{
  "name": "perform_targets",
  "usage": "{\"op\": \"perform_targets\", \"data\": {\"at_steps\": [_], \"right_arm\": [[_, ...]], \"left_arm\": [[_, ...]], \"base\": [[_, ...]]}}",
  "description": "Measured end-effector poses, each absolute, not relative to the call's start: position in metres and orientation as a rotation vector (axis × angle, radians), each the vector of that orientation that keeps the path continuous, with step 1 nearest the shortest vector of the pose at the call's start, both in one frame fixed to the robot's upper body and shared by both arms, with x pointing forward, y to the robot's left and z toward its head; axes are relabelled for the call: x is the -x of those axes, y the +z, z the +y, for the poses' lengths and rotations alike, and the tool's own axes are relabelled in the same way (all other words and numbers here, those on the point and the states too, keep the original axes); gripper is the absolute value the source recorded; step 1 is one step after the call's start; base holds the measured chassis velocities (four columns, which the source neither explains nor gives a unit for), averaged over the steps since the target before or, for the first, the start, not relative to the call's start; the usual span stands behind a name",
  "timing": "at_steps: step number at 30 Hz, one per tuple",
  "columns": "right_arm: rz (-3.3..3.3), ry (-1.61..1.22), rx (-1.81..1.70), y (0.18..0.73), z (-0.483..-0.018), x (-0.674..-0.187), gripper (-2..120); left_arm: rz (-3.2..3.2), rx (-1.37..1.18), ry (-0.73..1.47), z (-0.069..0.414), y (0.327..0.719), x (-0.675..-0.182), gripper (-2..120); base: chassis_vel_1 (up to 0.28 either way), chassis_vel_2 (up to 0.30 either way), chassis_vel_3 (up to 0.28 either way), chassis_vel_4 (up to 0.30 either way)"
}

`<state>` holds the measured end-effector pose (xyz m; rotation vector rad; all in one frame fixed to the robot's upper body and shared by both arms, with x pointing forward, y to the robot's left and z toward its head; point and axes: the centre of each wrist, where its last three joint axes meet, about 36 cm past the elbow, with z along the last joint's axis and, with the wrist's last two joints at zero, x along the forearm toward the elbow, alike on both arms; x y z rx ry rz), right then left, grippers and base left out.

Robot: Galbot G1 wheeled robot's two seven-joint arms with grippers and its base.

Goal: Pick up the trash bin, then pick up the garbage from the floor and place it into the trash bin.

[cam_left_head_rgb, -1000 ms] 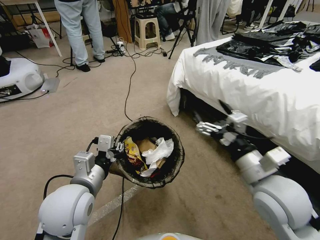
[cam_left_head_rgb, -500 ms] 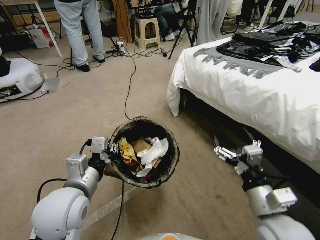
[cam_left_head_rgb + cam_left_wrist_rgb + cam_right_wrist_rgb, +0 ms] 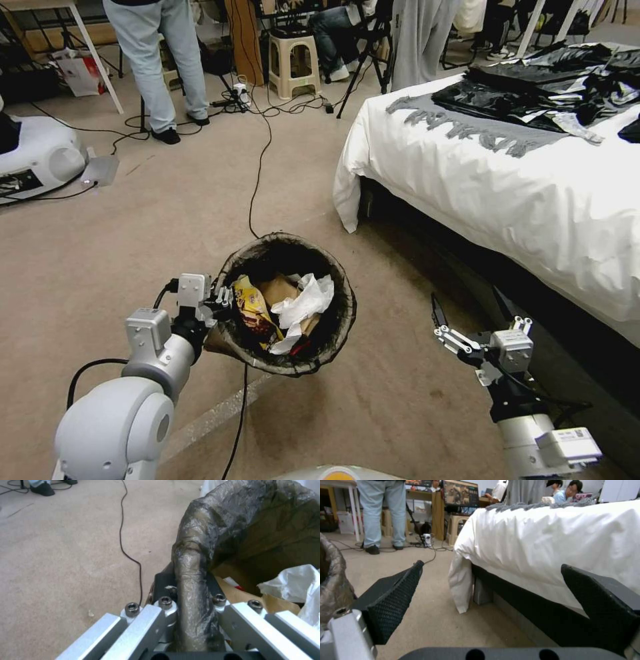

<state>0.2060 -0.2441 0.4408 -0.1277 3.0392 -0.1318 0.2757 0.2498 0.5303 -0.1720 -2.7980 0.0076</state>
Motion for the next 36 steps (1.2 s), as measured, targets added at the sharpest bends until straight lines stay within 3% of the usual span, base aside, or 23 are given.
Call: {"op": "perform_targets", "data": {"at_steps": [36], "right_arm": [[3.070, -0.135, 0.100, 0.429, -0.255, -0.212, 100]], "left_arm": [[-2.818, 0.156, 0.039, 0.248, 0.536, -0.272, 3]], "base": [[0.074, 0.072, 0.067, 0.071]]}}
